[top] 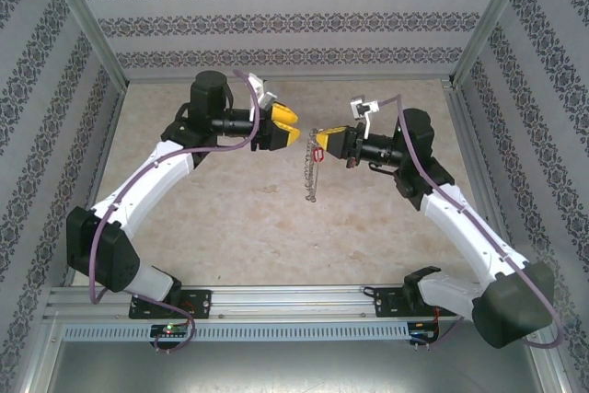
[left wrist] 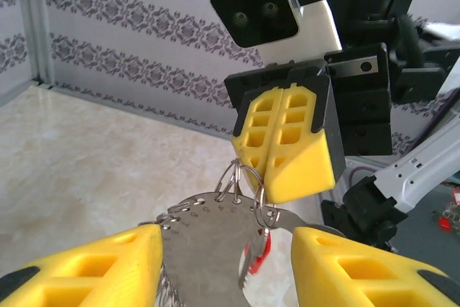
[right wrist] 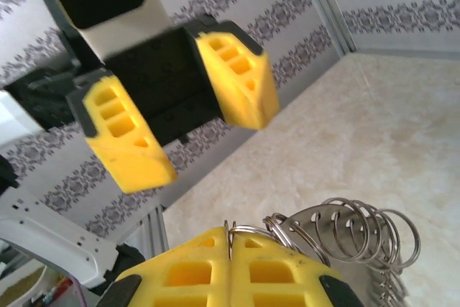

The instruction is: Put the keys on the keyring

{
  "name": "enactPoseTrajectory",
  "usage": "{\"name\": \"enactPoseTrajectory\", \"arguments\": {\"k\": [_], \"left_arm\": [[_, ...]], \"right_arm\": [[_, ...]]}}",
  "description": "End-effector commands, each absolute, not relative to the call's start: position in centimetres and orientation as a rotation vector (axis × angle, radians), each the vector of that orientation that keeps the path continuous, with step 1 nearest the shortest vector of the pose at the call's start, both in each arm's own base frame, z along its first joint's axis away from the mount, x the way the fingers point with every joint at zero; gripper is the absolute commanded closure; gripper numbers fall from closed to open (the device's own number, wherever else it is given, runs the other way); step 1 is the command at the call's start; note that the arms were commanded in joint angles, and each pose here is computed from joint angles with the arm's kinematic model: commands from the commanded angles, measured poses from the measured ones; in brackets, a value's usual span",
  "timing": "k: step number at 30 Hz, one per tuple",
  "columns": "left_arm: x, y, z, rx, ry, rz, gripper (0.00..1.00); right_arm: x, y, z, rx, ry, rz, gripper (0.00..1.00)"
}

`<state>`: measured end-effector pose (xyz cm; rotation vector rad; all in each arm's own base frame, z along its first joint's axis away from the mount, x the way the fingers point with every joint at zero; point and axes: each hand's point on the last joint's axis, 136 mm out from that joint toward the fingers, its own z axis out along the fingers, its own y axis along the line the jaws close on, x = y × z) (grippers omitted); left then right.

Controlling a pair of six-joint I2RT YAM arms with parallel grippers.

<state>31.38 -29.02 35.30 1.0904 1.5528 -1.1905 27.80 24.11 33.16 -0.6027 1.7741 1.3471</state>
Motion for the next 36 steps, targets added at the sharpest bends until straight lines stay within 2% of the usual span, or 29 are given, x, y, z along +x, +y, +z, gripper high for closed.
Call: {"name": "enactPoseTrajectory", "arguments": {"k": [1, 13, 36], "left_arm": [[30.2, -28.4, 35.4, 1.182, 1.572, -1.141, 0.5], [30.5, -29.2, 33.0, 1.27, 1.666, -1.246, 0.59], [30.3, -31.8, 32.2, 1.297, 1.635, -1.449, 0.6]], "right_arm": [[27.2, 24.7, 32.4, -0.732, 1.855, 1.245, 1.0], [28.3, 24.9, 32.0, -0.832, 1.999, 1.033, 1.0], [28.5, 25.8, 32.5, -0.843, 1.974, 1.061, 1.0]]}}
